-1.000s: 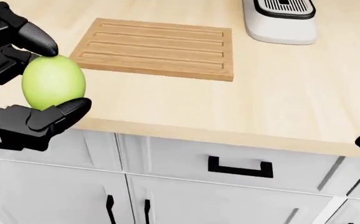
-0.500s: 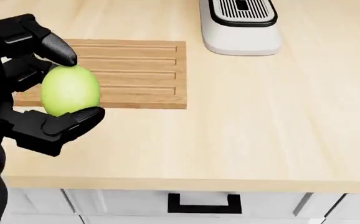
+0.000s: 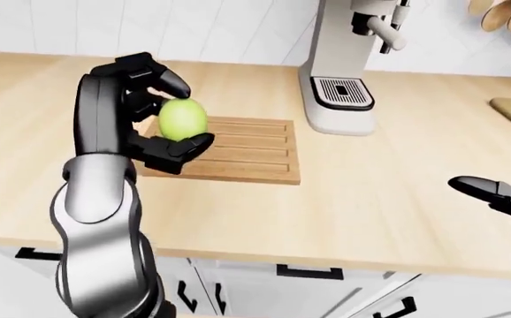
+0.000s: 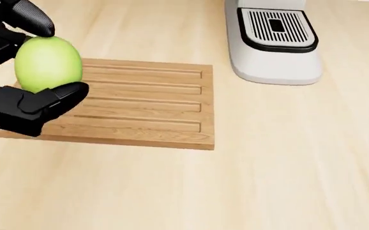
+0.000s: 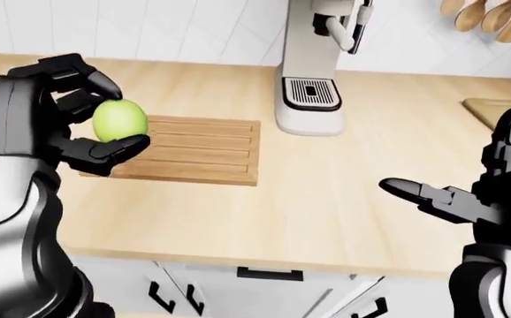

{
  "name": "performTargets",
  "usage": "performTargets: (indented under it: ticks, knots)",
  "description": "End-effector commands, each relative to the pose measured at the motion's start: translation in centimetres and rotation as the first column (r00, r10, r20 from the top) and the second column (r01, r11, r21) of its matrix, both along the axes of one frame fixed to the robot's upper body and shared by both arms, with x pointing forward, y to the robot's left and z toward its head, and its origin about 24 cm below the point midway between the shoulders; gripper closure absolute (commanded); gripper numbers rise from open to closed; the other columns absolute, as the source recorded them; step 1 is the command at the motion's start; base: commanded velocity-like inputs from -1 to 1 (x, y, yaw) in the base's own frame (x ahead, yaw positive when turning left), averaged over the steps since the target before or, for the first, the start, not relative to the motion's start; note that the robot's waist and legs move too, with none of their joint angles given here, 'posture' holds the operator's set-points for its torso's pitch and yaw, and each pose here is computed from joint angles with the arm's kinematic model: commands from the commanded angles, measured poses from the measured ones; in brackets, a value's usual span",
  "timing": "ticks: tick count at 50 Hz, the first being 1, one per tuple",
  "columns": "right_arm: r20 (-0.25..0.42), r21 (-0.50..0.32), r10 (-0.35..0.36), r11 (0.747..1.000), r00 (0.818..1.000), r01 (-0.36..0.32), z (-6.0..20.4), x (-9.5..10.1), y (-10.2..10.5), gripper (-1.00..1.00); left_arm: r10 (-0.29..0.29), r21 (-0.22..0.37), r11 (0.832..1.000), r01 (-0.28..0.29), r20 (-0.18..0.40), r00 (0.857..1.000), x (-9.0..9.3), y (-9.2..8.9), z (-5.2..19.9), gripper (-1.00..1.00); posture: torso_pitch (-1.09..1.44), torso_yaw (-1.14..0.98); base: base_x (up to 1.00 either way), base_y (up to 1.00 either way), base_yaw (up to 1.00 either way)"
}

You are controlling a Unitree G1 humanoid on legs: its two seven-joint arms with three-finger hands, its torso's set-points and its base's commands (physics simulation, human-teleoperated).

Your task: Place the lime and the date on separate cutting boards.

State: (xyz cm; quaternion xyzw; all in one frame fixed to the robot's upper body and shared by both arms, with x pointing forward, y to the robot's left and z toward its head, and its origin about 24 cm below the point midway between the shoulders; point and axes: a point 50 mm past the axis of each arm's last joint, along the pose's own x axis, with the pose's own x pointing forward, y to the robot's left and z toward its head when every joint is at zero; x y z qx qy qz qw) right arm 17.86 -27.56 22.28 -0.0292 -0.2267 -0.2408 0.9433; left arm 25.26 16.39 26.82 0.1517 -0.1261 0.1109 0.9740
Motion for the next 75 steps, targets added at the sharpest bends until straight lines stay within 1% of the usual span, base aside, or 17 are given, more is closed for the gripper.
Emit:
performTargets:
  ticks: [1, 9, 12, 13, 19, 24, 27, 34, 37, 39, 44, 47, 48, 49, 62, 70, 75]
  knots:
    - [0.054, -0.036, 0.001, 0.999, 0.999, 0.001, 0.9, -0.4, 0.3, -1.00, -0.003, 0.019, 1.000, 0.002, 0.046, 0.999, 0.4, 0.0, 1.0, 1.00, 0.00, 0.00, 0.00, 0.00, 0.00]
    - [0.058, -0.033, 0.003, 0.999, 0.998, -0.001, 1.0, -0.4, 0.5, -1.00, -0.028, 0.038, 0.999, 0.028, -0.021, 0.999, 3.6, -0.3, 1.2, 1.00, 0.00, 0.00, 0.00, 0.00, 0.00]
    - [0.059, -0.032, 0.009, 0.999, 0.998, -0.007, 1.0, -0.3, 0.6, -1.00, -0.041, 0.009, 0.999, 0.041, -0.056, 0.998, 6.0, -0.7, 0.5, 1.00, 0.00, 0.00, 0.00, 0.00, 0.00]
    - [0.059, -0.031, 0.007, 0.999, 0.998, -0.005, 1.0, -0.3, 0.6, -1.00, -0.068, -0.025, 0.997, 0.066, -0.064, 0.996, 6.5, -1.0, 0.5, 1.00, 0.00, 0.00, 0.00, 0.00, 0.00]
    - [0.060, -0.026, 0.008, 1.000, 0.998, -0.007, 0.9, -0.2, 0.5, -1.00, -0.055, -0.021, 0.998, 0.053, -0.099, 0.994, 9.9, -1.4, -0.8, 1.00, 0.00, 0.00, 0.00, 0.00, 0.00]
    - [0.061, -0.025, 0.010, 1.000, 0.998, -0.008, 1.0, -0.1, 0.6, -1.00, -0.041, -0.021, 0.999, 0.039, -0.120, 0.992, 11.4, -1.5, -1.2, 1.00, 0.00, 0.00, 0.00, 0.00, 0.00]
    - [0.063, -0.025, 0.011, 1.000, 0.998, -0.010, 1.1, -0.1, 0.6, -1.00, -0.027, -0.004, 1.000, 0.027, -0.133, 0.991, 12.0, -1.5, -1.6, 0.80, 0.00, 0.00, 0.00, 0.00, 0.00]
    - [0.060, -0.024, 0.013, 1.000, 0.998, -0.012, 1.0, 0.0, 0.6, -1.00, -0.018, 0.003, 1.000, 0.019, -0.154, 0.988, 12.7, -1.4, -2.7, 0.73, 0.00, 0.00, 0.00, 0.00, 0.00]
    - [0.061, -0.024, 0.014, 1.000, 0.998, -0.012, 1.0, 0.1, 0.6, -1.00, -0.019, 0.005, 1.000, 0.020, -0.165, 0.986, 13.0, -1.5, -3.2, 0.63, 0.00, 0.00, 0.00, 0.00, 0.00]
    - [0.060, -0.023, 0.014, 1.000, 0.998, -0.013, 0.9, 0.1, 0.6, -1.00, -0.019, 0.008, 1.000, 0.021, -0.177, 0.984, 13.4, -1.6, -3.7, 0.47, 0.00, 0.00, 0.00, 0.00, 0.00]
    - [0.056, -0.020, 0.015, 1.000, 0.998, -0.014, 0.7, 0.3, 0.6, -1.00, -0.014, 0.006, 1.000, 0.015, -0.193, 0.981, 14.1, -1.5, -4.5, 0.50, 0.00, 0.00, 0.00, 0.00, 0.00]
    - [0.055, -0.018, 0.014, 1.000, 0.998, -0.013, 0.6, 0.3, 0.5, -1.00, -0.016, 0.011, 1.000, 0.018, -0.197, 0.980, 14.2, -1.6, -4.7, 0.37, 0.00, 0.00, 0.00, 0.00, 0.00]
    - [0.054, -0.017, 0.014, 1.000, 0.998, -0.013, 0.6, 0.3, 0.5, -1.00, -0.018, 0.014, 1.000, 0.022, -0.201, 0.979, 14.3, -1.7, -5.0, 0.27, 0.00, 0.00, 0.00, 0.00, 0.00]
    - [0.054, -0.017, 0.013, 1.000, 0.998, -0.012, 0.6, 0.3, 0.5, -1.00, -0.024, 0.010, 1.000, 0.026, -0.201, 0.979, 14.3, -1.7, -5.0, 0.17, 0.00, 0.00, 0.00, 0.00, 0.00]
    - [0.055, -0.014, 0.009, 1.000, 0.998, -0.008, 0.6, 0.2, 0.4, -1.00, -0.050, 0.034, 0.998, 0.057, -0.199, 0.979, 13.7, -2.2, -4.7, 0.11, 0.00, 0.00, 0.00, 0.00, 0.00]
    - [0.057, -0.012, 0.008, 1.000, 0.998, -0.007, 0.7, 0.2, 0.4, -1.00, -0.060, 0.049, 0.996, 0.070, -0.191, 0.980, 13.2, -2.5, -4.2, -0.06, 0.00, 0.00, 0.00, 0.00, 0.00]
    - [0.058, -0.011, 0.009, 1.000, 0.998, -0.008, 0.8, 0.2, 0.4, -1.00, -0.062, 0.058, 0.996, 0.075, -0.187, 0.980, 12.9, -2.6, -3.9, -0.26, 0.00, 0.00, 0.00, 0.00, 0.00]
